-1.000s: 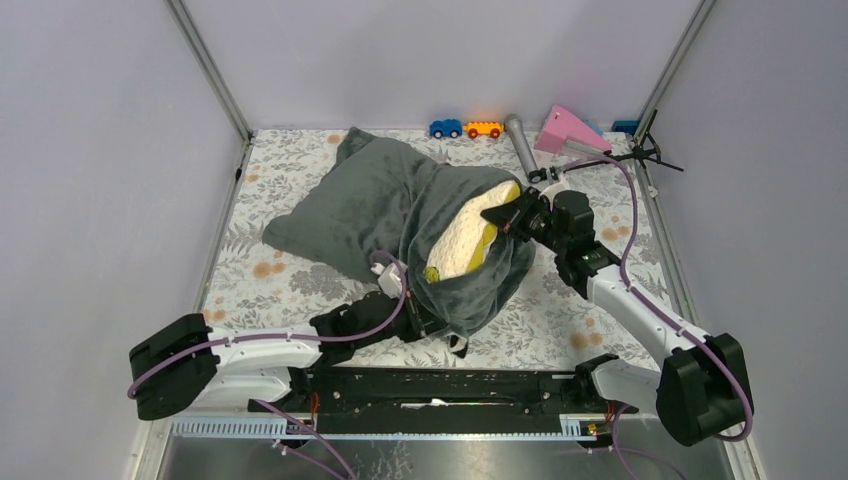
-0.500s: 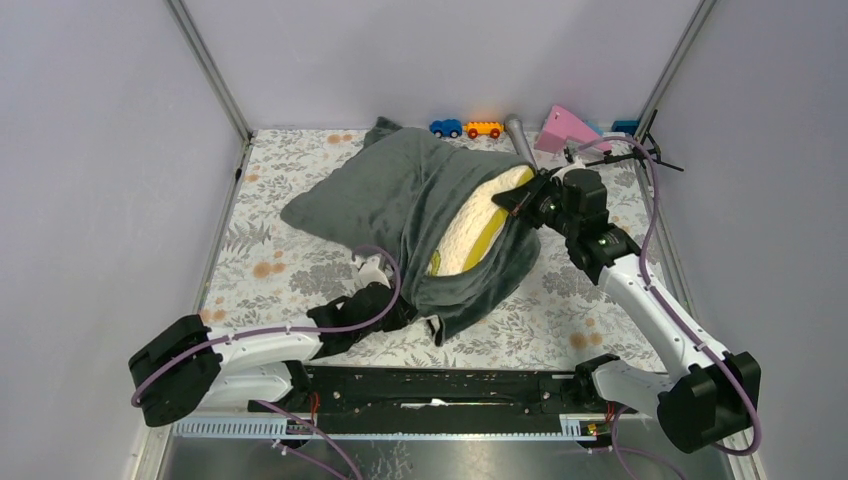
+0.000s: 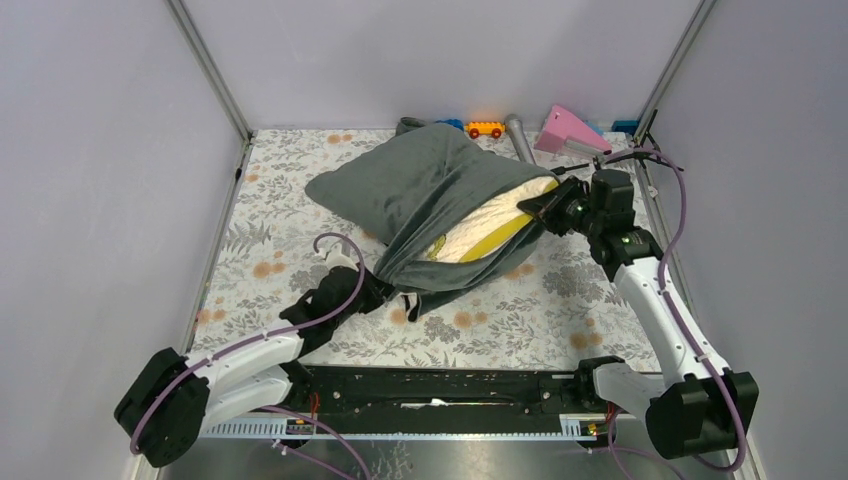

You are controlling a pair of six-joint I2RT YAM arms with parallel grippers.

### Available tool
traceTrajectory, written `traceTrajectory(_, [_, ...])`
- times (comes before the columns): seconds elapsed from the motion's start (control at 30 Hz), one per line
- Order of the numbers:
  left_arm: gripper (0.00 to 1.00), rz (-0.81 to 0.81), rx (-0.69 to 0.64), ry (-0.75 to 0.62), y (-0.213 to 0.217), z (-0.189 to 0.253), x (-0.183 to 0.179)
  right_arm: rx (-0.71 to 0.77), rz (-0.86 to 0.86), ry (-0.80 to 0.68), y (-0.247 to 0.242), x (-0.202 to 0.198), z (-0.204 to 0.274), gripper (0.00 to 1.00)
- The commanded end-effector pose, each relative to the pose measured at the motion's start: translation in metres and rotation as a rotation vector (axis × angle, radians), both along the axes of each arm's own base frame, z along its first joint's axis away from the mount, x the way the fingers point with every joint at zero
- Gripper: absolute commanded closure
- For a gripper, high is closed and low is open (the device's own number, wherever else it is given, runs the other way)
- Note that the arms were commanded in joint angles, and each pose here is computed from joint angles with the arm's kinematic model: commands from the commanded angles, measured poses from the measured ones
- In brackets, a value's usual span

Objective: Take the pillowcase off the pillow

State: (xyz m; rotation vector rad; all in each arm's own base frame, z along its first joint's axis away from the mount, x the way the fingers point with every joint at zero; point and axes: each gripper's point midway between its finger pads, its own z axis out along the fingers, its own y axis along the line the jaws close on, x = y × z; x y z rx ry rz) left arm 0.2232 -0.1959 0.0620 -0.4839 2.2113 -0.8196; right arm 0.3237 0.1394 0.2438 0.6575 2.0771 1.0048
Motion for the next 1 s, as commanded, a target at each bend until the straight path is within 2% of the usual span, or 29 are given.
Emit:
traceTrajectory(0.0, [1.00,0.256,0.261,0.151,0.085,-0.054,-0.011,0.015,-0.212,-0.307,-0.054,0.025,0.103,1.00])
traceTrajectory(0.2, [1.00,0.427,0.196,0.186,0.116,-0.057,-0.001,-0.007,-0.291,-0.278,-0.082,0.024,0.093,1.00])
traceTrajectory(0.33, [1.00,0.488,0.190,0.185,0.130,-0.052,0.006,-0.003,-0.229,-0.310,-0.073,0.023,0.089,1.00])
traceTrajectory(0.53, [0.98,0.512,0.257,0.122,0.143,-0.017,0.015,-0.035,-0.158,-0.300,-0.065,0.024,0.068,1.00])
traceTrajectory(0.6, [0.85,0.369,0.223,0.042,0.121,0.006,0.024,-0.015,-0.112,-0.335,-0.058,0.025,0.068,1.00])
traceTrajectory(0.67, [0.62,0.179,0.172,-0.039,0.092,0.034,0.026,0.024,-0.062,-0.343,-0.049,0.026,0.065,1.00])
traceTrajectory(0.7, [0.51,0.124,0.145,-0.068,0.082,0.047,0.027,0.043,-0.037,-0.336,-0.044,0.026,0.061,1.00])
traceTrajectory(0.77, [0.36,0.064,0.102,-0.131,0.070,0.073,0.026,0.080,0.005,-0.312,-0.036,0.027,0.052,1.00])
traceTrajectory(0.87, [0.25,0.014,0.064,-0.226,0.063,0.114,0.023,0.109,0.030,-0.301,-0.032,0.027,0.044,1.00])
traceTrajectory(0.97, [0.22,-0.035,0.050,-0.293,0.056,0.146,0.019,0.105,0.037,-0.306,-0.030,0.025,0.043,1.00])
